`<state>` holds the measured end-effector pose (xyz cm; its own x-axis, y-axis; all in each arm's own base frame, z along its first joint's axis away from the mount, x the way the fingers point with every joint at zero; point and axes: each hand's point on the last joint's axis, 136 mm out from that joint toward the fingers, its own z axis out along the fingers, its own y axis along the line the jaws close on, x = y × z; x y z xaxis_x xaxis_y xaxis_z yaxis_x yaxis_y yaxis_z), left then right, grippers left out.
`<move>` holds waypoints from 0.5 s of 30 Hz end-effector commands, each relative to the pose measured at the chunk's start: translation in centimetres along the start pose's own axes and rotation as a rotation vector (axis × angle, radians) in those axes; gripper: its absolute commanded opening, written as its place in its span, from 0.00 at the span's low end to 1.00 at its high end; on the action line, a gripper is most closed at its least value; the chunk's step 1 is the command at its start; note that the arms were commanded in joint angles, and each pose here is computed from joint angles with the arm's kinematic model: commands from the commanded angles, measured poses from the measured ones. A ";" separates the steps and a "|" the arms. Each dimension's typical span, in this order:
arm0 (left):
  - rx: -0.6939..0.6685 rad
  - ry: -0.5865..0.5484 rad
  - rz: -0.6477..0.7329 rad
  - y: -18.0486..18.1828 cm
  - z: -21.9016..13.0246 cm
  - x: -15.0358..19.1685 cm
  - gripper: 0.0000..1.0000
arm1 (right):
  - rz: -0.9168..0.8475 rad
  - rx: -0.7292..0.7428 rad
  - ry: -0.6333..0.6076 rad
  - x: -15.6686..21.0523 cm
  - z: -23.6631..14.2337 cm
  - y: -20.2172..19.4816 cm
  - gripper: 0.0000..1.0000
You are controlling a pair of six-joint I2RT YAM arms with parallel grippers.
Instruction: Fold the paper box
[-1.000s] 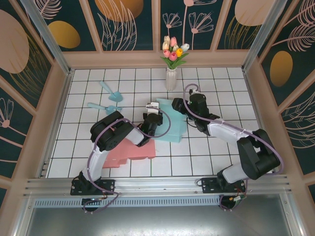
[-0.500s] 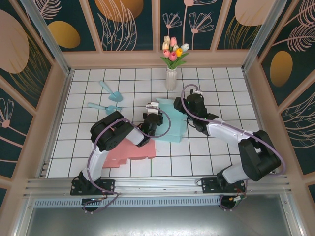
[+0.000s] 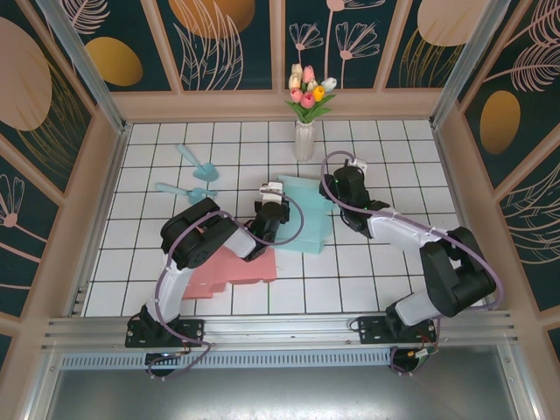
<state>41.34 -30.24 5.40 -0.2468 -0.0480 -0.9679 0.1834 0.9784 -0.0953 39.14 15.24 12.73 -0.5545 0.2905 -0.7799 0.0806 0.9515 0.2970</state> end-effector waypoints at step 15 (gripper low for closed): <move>-0.006 -0.026 -0.028 0.1 0.1 -0.6 0.00 | -0.168 0.058 0.099 2.0 -0.1 -3.8 0.56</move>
<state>41.34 -30.24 5.40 -0.2470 -0.0488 -0.9678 0.1832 0.9784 -0.0961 38.90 12.55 11.13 -0.5968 0.1974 -0.7777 0.0716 0.9785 0.1934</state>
